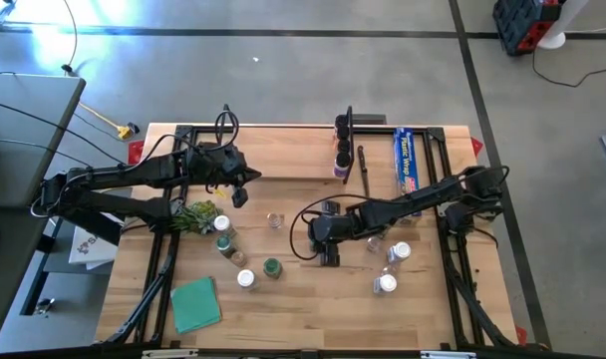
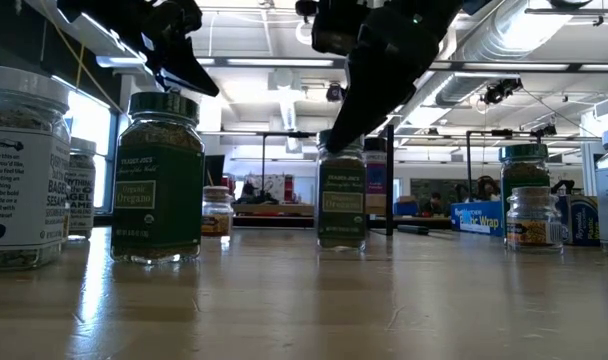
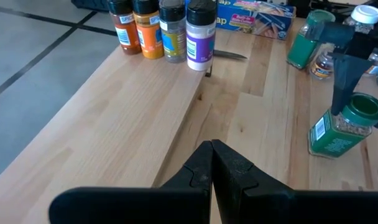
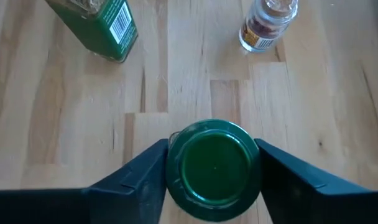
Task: Shelf spices
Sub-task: Put the green seasoning bottle on the shelf
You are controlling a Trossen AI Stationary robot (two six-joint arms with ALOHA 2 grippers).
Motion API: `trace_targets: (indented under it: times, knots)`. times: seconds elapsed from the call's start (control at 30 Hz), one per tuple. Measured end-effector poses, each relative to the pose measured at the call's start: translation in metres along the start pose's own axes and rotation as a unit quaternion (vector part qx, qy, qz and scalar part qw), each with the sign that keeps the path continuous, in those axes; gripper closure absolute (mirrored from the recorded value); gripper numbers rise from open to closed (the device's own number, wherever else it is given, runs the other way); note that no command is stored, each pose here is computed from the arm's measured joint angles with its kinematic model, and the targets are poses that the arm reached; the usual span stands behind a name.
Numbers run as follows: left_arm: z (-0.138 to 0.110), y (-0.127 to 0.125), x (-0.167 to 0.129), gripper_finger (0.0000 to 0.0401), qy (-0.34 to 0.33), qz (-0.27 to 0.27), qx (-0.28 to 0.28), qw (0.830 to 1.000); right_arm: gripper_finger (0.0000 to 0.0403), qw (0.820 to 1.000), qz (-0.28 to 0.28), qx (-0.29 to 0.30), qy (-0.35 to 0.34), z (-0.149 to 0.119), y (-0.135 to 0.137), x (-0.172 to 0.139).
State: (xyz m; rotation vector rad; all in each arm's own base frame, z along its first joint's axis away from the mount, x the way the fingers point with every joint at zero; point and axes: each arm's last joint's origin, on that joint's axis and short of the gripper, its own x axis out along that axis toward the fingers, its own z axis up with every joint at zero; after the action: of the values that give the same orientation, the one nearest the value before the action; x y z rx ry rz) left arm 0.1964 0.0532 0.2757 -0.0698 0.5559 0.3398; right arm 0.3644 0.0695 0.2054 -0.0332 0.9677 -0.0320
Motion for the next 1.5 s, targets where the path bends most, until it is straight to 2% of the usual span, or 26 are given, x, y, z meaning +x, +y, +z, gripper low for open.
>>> trace_targets:
  times: [0.17, 0.37, 0.47, 0.57, 0.73, 0.9, 1.03, 1.27, 1.5]
  knots:
    - [0.000, 0.000, 0.000, 0.0400, 0.000, 0.000, 0.000, 1.000, 0.0207, 1.000, -0.008, 0.018, 0.002, 0.006, -0.004, -0.004]
    - [0.000, 0.000, 0.000, 0.0400, 0.001, 0.000, 0.000, 1.000, 0.0207, 0.999, -0.033, 0.014, -0.038, 0.054, -0.040, -0.047]
    - [0.000, 0.000, 0.000, 0.0400, 0.001, 0.000, 0.000, 1.000, 0.0207, 0.996, -0.059, -0.005, -0.061, 0.080, -0.070, -0.077]
    - [0.000, 0.000, 0.000, 0.0400, 0.000, 0.000, 0.000, 1.000, 0.0207, 0.991, -0.097, -0.012, -0.096, 0.100, -0.112, -0.108]
    - [0.000, 0.000, 0.000, 0.0400, 0.000, 0.000, 0.000, 1.000, 0.0207, 0.985, -0.124, 0.001, -0.117, 0.100, -0.196, -0.135]
    - [0.000, 0.000, 0.000, 0.0400, 0.000, 0.000, 0.000, 1.000, 0.0207, 0.988, -0.107, 0.028, -0.106, 0.077, -0.272, -0.120]
    - [0.000, 0.000, 0.000, 0.0400, -0.001, 0.000, 0.000, 1.000, 0.0207, 0.991, -0.097, 0.036, -0.086, 0.060, -0.310, -0.091]
    - [0.001, 0.000, 0.000, 0.0400, -0.004, 0.000, 0.001, 1.000, 0.0207, 0.996, -0.076, 0.025, -0.041, 0.035, -0.343, -0.050]
    - [0.001, 0.000, 0.000, 0.0400, -0.003, 0.001, 0.001, 1.000, 0.0207, 0.997, -0.071, 0.035, -0.023, 0.022, -0.357, -0.039]
